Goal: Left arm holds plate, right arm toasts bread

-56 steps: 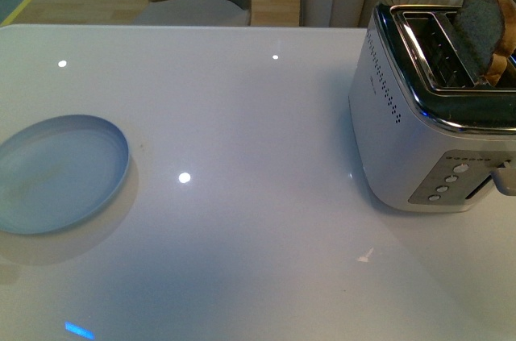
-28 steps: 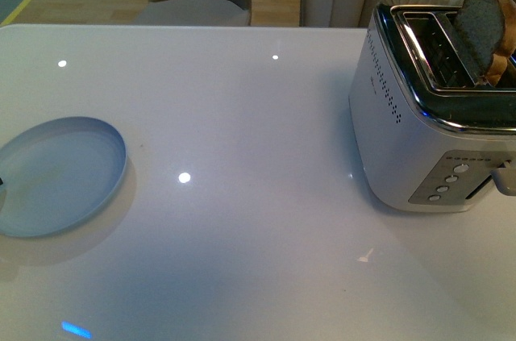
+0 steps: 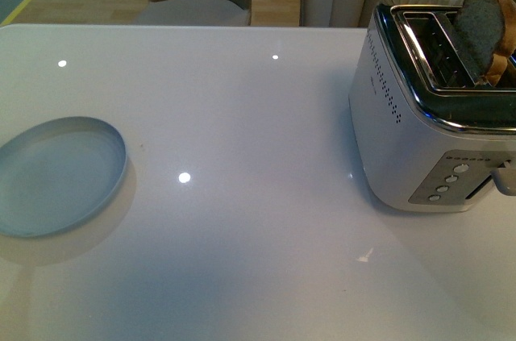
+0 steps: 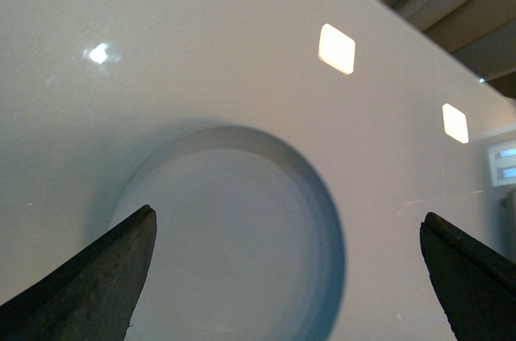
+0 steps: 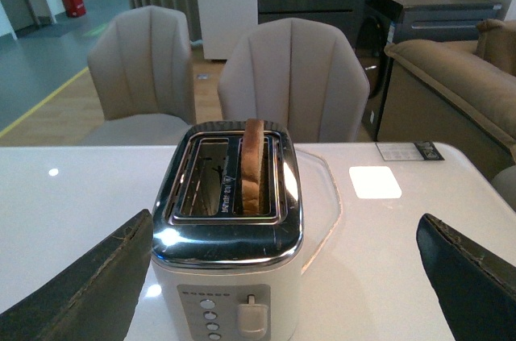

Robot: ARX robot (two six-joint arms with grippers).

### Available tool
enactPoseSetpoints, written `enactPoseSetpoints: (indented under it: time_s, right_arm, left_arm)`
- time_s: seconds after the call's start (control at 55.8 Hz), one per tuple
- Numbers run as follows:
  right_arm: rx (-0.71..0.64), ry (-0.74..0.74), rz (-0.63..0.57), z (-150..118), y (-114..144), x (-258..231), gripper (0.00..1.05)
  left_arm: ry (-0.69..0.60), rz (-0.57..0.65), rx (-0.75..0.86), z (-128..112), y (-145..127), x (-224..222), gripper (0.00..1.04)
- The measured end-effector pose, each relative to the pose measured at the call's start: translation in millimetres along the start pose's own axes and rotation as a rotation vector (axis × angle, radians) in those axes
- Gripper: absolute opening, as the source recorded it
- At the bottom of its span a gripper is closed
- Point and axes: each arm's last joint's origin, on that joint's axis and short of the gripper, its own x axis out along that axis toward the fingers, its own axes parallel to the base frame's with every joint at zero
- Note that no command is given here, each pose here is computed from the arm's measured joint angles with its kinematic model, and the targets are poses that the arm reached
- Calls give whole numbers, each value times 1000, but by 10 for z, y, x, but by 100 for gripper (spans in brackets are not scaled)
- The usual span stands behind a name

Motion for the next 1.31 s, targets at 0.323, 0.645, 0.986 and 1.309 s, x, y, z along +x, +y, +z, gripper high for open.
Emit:
enactPoseSetpoints:
  time_s: [0.323, 0.645, 0.986, 1.309]
  right_arm:
    - [0, 0, 0, 0, 0, 0, 96]
    - [0, 0, 1, 0, 0, 0, 96]
    - [0, 0, 1, 0, 0, 0, 96]
    - [0, -1, 0, 2, 0, 0, 96]
  left_arm:
    - [-150, -146, 41, -118, -976, -880, 98]
    - [-581, 120, 464, -410, -1153, -1059, 54]
    - [-574, 144, 506, -825, -1259, -1228, 3]
    - [-588, 122, 517, -930, -1362, -1388, 3]
